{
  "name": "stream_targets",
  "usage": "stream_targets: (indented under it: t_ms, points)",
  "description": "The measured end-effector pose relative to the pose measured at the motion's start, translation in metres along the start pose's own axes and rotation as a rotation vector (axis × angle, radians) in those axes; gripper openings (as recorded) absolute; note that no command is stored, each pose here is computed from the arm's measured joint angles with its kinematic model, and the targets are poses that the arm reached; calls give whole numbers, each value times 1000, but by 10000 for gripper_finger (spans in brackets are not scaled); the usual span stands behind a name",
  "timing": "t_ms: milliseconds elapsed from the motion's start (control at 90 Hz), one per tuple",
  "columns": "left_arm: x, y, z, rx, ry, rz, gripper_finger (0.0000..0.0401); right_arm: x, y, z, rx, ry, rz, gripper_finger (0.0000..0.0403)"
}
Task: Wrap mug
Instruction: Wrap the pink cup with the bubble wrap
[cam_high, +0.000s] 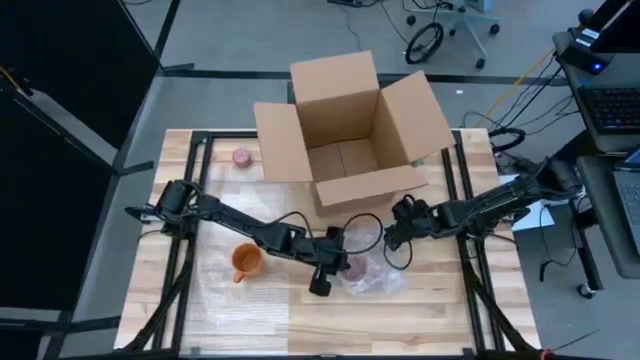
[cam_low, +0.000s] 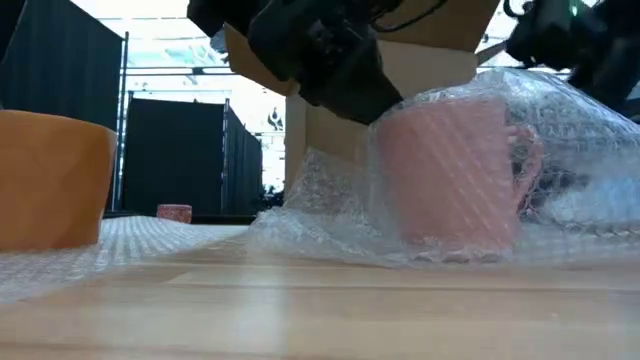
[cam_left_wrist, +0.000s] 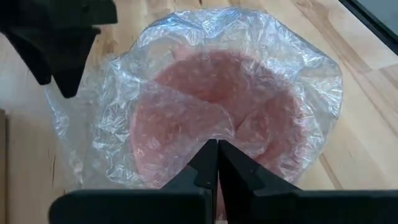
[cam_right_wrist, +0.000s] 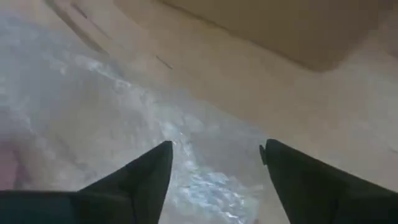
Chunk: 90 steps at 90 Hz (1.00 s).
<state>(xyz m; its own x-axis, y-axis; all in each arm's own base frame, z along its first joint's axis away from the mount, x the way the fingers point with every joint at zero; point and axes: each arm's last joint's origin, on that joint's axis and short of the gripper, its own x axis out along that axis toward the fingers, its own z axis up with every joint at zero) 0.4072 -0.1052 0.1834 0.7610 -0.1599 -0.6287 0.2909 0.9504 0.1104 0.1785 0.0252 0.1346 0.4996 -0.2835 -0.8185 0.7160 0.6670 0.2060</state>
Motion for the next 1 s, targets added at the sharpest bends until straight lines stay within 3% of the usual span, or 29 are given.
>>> stream_targets:
  t_ms: [233,389,522,744,1000]
  points:
    - [0,0,0,-1,-1,0,1,18,-14,-11,102,-45,208,247]
    - [0,0,0,-1,-1,0,1,19,-10,-10,92,-99,324,231]
    - [0,0,0,-1,-1,0,1,14,-1,-5,49,-132,442,175]
    - [0,0,0,-1,-1,0,1,6,11,8,-17,-211,529,21]
    - [0,0,0,-1,-2,-11,1,-17,31,34,-111,-318,572,2]
